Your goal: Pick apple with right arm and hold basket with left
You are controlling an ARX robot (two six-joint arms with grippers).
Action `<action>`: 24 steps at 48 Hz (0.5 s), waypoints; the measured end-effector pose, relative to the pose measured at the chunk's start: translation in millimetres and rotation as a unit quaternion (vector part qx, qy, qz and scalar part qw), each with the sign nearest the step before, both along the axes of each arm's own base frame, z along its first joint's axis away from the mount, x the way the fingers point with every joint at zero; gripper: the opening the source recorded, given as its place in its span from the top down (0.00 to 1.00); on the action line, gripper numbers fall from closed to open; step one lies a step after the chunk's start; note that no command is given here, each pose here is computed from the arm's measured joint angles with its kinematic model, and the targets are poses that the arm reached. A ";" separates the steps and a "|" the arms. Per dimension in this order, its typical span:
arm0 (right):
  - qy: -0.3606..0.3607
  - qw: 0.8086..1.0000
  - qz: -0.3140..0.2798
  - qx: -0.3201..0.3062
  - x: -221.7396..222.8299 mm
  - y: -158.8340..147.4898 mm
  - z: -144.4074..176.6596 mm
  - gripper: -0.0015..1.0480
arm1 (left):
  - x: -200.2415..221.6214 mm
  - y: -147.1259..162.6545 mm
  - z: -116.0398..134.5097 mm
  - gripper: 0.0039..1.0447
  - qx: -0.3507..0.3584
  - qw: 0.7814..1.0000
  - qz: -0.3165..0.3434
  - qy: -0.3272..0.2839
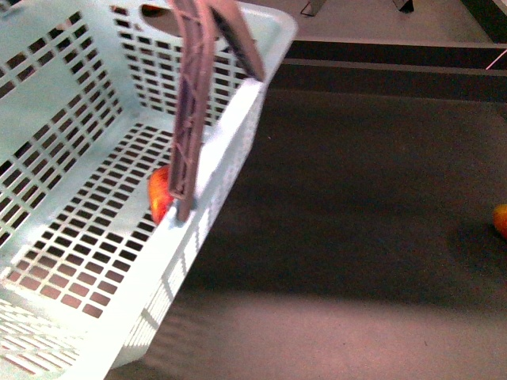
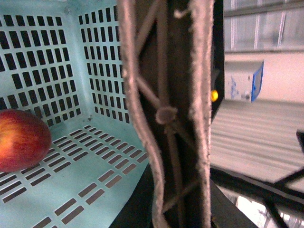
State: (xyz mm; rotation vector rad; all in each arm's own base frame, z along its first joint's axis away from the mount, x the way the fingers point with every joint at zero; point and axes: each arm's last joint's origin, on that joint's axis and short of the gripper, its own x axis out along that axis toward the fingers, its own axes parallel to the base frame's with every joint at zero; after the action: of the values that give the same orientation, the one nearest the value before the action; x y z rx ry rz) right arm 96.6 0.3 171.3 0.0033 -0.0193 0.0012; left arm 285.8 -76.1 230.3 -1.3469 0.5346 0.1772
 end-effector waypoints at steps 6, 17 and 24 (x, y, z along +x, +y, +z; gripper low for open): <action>0.000 1.000 0.000 0.000 0.0 0.0 0.0 0.09 | 12.9 11.8 -17.4 0.94 -0.004 0.999 0.031 0.020; 0.000 1.000 0.000 0.000 0.0 0.0 0.0 0.09 | 25.9 18.9 -49.9 0.94 -0.024 0.996 0.051 0.070; 0.000 1.000 0.000 0.000 0.0 0.0 0.0 0.09 | 25.7 27.2 -67.8 0.94 -0.018 0.993 0.070 0.090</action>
State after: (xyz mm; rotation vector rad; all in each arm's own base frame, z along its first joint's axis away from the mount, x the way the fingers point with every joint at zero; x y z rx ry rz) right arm 96.5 0.3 171.3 0.0037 -0.0196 0.0012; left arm 311.6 -48.9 162.5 -1.4118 0.5969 0.4074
